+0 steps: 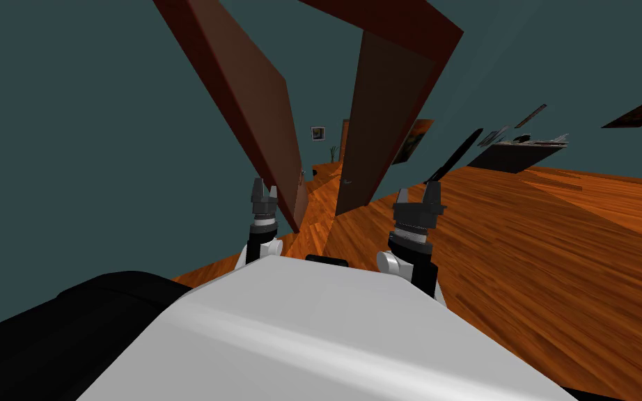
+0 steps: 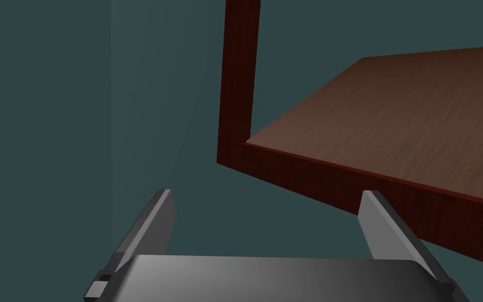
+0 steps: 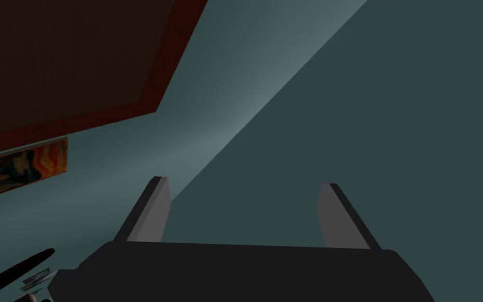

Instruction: Push the door open

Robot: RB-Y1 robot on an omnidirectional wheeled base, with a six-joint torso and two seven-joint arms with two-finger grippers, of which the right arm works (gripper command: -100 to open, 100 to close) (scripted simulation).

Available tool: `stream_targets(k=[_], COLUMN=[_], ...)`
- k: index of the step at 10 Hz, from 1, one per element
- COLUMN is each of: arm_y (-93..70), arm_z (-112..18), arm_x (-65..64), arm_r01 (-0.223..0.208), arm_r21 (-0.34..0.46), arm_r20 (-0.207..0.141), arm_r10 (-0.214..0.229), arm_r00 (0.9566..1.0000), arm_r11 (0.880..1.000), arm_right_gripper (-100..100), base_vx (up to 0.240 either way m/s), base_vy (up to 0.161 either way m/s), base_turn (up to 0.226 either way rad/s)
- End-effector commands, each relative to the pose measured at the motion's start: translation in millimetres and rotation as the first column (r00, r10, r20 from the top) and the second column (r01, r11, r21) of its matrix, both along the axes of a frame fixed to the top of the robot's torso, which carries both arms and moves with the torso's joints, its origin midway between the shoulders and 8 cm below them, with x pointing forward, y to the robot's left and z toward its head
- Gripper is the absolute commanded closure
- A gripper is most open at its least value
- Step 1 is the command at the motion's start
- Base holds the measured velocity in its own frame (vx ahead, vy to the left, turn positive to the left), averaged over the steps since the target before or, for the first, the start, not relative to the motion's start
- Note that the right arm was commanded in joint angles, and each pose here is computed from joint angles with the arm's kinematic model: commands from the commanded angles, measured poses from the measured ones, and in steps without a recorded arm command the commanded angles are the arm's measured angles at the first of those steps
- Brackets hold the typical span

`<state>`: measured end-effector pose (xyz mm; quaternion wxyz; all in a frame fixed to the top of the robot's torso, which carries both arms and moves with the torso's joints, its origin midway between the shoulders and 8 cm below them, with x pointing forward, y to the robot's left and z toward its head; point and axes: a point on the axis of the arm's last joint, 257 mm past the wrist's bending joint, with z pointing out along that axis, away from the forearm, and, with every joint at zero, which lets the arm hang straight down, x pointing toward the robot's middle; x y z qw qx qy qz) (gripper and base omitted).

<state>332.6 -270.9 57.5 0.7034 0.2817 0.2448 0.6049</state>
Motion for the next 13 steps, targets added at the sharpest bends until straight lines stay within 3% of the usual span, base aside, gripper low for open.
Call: stream_targets(k=[1,7,11,13], arm_y=[1.9,10.5,16.9,18.5], arm_z=[-7.7,-46.0,-74.7,-82.3], arm_x=[6.1,34.4,53.6,58.3], arm_r01=[-0.009,-0.048,-0.076,-0.083], arm_r21=[-0.003,-0.014,-0.019,-0.02], arm_r20=[-0.013,-0.076,-0.123,-0.135], arm_r10=[0.009,0.047,0.073,0.08], arm_r00=[0.9999,0.996,0.9897,0.9877], arm_r11=[1.0,0.999,0.997,0.996], arm_right_gripper=[-100,-100,-100,-100], base_vx=[0.082,0.099,0.094,0.057], base_vy=[0.068,-0.063,-0.031,-0.034], base_turn=[0.019,0.029,0.029,0.015])
